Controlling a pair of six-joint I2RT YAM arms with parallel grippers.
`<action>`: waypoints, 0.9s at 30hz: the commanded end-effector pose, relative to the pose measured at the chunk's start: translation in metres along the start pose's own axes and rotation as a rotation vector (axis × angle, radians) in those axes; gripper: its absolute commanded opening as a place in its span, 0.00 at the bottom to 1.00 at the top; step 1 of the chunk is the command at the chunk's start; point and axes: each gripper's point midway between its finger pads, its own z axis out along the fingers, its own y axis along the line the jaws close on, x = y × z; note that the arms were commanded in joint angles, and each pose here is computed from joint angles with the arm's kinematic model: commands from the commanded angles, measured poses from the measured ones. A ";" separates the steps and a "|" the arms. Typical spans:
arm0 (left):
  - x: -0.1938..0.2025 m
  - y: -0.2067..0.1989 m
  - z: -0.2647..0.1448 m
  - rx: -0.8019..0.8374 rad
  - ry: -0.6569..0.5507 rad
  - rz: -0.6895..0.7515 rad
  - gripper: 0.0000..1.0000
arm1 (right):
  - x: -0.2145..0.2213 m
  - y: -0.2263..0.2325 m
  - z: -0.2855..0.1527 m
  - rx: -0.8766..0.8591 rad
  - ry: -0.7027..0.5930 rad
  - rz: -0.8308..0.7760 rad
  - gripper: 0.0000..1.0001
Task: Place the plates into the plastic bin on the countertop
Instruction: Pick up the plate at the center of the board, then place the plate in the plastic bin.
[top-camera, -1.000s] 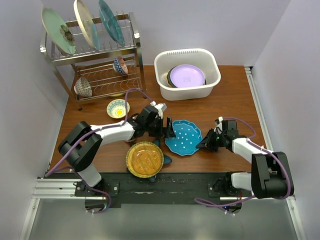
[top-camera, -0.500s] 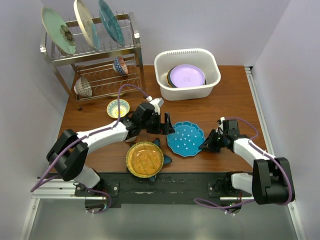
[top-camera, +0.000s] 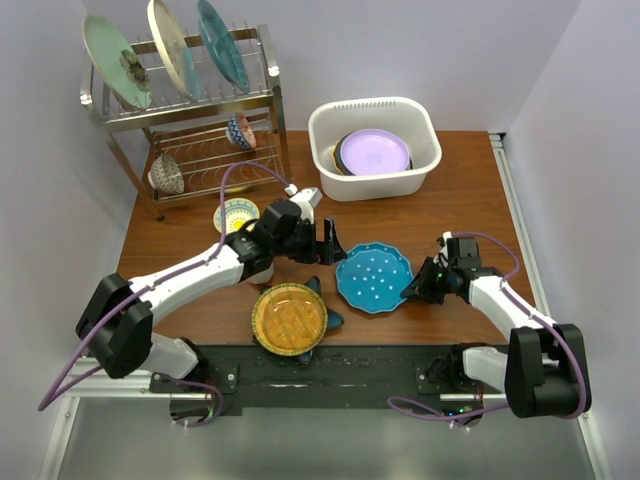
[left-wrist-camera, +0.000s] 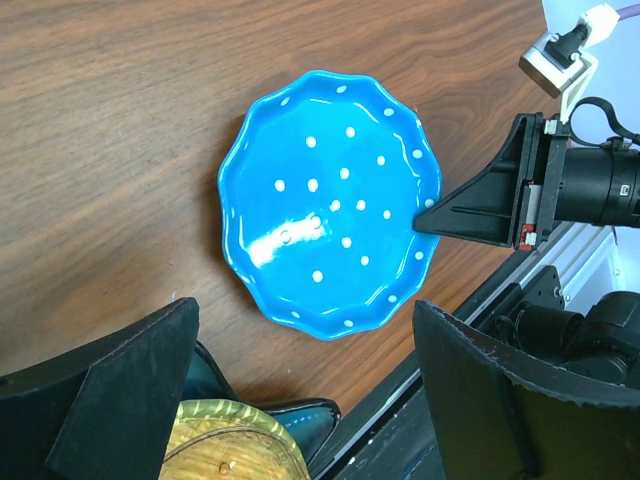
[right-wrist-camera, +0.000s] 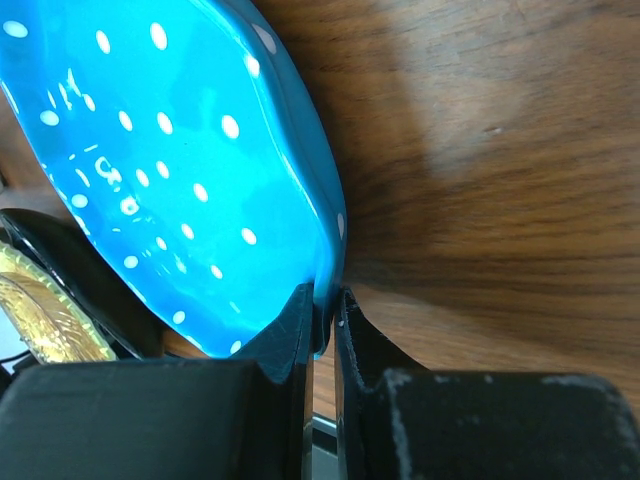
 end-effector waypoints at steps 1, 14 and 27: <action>-0.023 -0.015 -0.011 0.027 -0.061 0.036 0.93 | -0.033 0.039 -0.019 -0.121 -0.108 -0.057 0.00; -0.028 -0.010 -0.026 -0.025 -0.084 0.051 0.93 | -0.061 0.065 -0.038 -0.148 -0.156 -0.098 0.00; -0.036 -0.010 -0.030 -0.040 -0.109 0.056 0.93 | -0.079 0.089 -0.054 -0.196 -0.189 -0.114 0.00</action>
